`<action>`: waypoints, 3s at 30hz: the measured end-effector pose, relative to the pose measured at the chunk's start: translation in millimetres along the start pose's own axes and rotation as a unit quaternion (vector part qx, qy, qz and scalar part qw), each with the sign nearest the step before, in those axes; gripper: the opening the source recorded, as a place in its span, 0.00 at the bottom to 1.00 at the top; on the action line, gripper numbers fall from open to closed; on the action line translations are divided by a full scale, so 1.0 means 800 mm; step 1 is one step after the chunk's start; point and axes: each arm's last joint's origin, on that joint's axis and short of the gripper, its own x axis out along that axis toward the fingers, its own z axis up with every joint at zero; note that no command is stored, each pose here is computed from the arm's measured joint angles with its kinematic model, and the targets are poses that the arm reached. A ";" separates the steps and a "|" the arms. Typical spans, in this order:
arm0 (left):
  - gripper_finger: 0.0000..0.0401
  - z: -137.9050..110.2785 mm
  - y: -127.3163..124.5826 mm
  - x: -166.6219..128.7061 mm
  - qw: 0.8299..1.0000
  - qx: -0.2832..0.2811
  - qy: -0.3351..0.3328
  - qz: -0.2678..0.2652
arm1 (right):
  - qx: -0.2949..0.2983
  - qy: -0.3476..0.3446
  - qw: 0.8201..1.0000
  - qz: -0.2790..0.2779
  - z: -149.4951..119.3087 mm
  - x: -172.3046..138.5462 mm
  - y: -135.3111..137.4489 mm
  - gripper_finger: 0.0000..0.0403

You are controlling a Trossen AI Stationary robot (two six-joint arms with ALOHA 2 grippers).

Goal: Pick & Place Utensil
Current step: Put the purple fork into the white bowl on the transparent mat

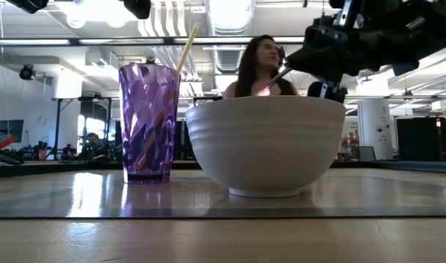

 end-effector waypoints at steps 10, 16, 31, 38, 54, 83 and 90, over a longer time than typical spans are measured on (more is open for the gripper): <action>0.42 0.000 0.000 0.000 1.000 0.000 0.001 0.000 | 0.005 0.027 0.999 -0.026 -0.006 0.023 -0.014 0.03; 0.42 0.000 0.000 0.000 1.000 0.001 0.001 0.000 | 0.006 0.035 0.999 -0.034 -0.009 0.025 -0.019 0.03; 0.42 -0.001 0.000 0.000 1.000 0.001 0.002 0.000 | -0.005 0.048 0.998 -0.049 -0.013 0.025 -0.024 0.03; 0.42 -0.001 0.000 0.000 1.000 0.001 0.002 0.000 | -0.013 0.052 0.997 -0.059 -0.015 0.025 -0.027 0.03; 0.42 -0.001 0.000 0.000 1.000 0.001 0.002 0.000 | -0.009 0.050 0.996 -0.075 -0.010 0.022 -0.034 0.04; 0.42 -0.001 0.000 0.000 1.000 -0.007 0.002 0.000 | 0.014 0.065 0.994 -0.089 -0.014 0.021 -0.037 0.32; 0.42 -0.001 0.000 0.000 1.000 -0.008 0.002 0.000 | 0.016 0.070 0.994 -0.082 -0.014 0.021 -0.036 0.37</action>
